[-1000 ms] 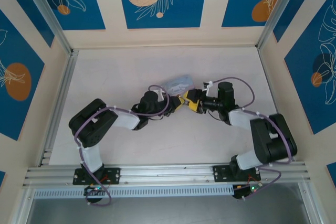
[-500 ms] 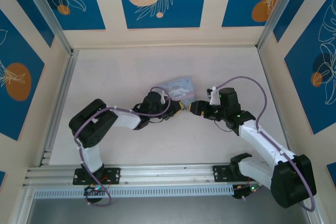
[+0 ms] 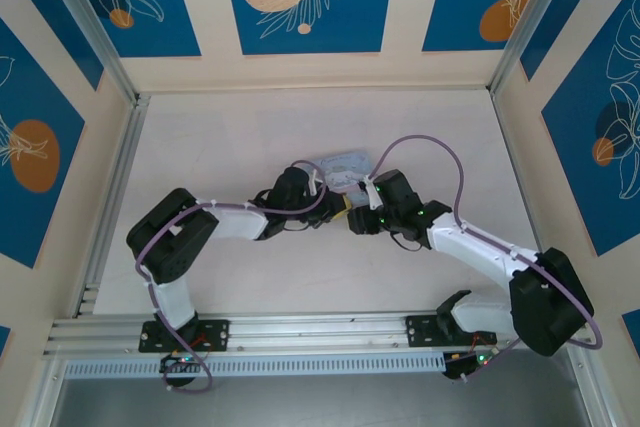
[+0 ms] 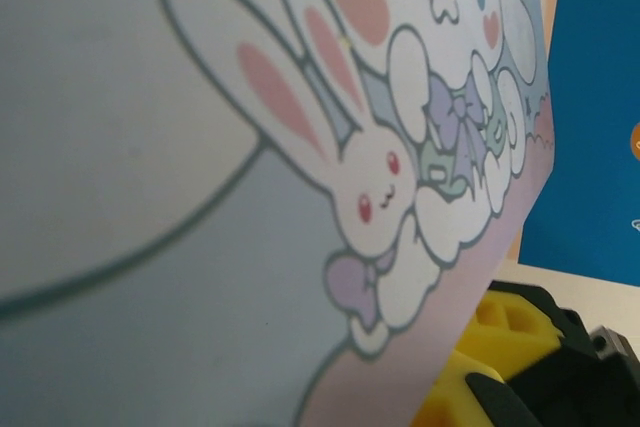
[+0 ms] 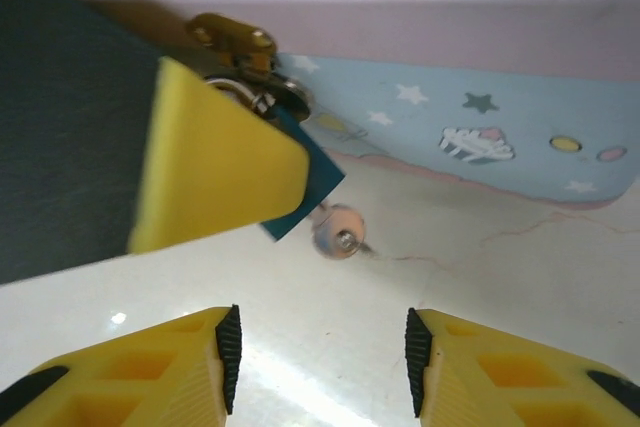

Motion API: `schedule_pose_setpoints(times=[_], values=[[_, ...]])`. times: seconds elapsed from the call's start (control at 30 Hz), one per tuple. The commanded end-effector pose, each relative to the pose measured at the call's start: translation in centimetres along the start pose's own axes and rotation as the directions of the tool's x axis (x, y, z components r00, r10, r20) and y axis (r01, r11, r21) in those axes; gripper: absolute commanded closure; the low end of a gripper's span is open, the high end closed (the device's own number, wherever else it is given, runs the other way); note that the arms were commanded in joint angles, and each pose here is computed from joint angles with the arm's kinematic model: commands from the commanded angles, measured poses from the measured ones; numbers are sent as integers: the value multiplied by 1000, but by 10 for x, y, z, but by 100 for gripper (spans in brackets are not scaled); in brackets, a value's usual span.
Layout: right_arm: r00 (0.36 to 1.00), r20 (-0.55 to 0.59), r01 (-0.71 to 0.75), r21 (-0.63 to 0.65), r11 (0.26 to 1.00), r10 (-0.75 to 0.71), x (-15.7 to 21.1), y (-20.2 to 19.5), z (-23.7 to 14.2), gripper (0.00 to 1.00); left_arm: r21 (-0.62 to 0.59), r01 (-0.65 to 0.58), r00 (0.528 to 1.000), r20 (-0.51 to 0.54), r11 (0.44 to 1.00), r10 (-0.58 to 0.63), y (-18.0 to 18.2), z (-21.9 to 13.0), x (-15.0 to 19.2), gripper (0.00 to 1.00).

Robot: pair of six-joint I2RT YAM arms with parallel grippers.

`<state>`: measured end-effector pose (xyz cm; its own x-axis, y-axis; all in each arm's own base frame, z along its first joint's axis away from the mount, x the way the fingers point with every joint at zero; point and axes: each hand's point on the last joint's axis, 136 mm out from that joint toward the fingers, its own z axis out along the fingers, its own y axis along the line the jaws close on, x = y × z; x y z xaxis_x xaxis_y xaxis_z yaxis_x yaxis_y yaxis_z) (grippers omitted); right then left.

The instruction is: Unlock a padlock with a key

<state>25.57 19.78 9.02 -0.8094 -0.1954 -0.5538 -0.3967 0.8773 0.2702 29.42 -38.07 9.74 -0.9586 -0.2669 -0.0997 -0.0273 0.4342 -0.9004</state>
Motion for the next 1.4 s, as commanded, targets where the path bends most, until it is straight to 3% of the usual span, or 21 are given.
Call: schedule_pose_setpoints(times=[0.0,0.6,0.67,0.83,0.9,0.93,1.0,1.07,1.23,1.37], values=[[997,36,67,39,997,-69,-17,1,0,52,75,-40,999,-34,996,42,-32,-7,0,100],[994,27,104,103,989,-108,-31,1,17,66,89,-54,996,-65,995,60,-40,-9,3,100],[994,26,102,100,990,-105,-33,2,18,71,89,-55,996,-66,994,61,-39,-9,4,100],[996,21,85,60,995,-87,-35,8,17,100,79,-54,996,-73,995,59,-35,-9,6,100],[997,19,74,3,997,-74,-33,16,12,100,72,-52,996,-72,996,57,-31,-9,6,100],[998,13,70,-31,997,-69,-31,20,9,98,70,-49,996,-69,996,54,-30,-10,5,100],[998,5,61,-99,993,-61,-27,30,1,67,61,-49,997,-63,997,53,-27,-11,4,100],[1000,11,25,-131,991,-24,-23,32,-10,47,48,-47,997,-55,998,50,-22,-11,3,100],[989,59,-122,-190,974,135,-22,25,-33,38,-14,-78,995,-62,997,77,-5,-12,6,100],[970,51,-217,-240,946,236,-21,22,-37,38,-71,-108,991,-86,992,102,10,-16,13,100]])
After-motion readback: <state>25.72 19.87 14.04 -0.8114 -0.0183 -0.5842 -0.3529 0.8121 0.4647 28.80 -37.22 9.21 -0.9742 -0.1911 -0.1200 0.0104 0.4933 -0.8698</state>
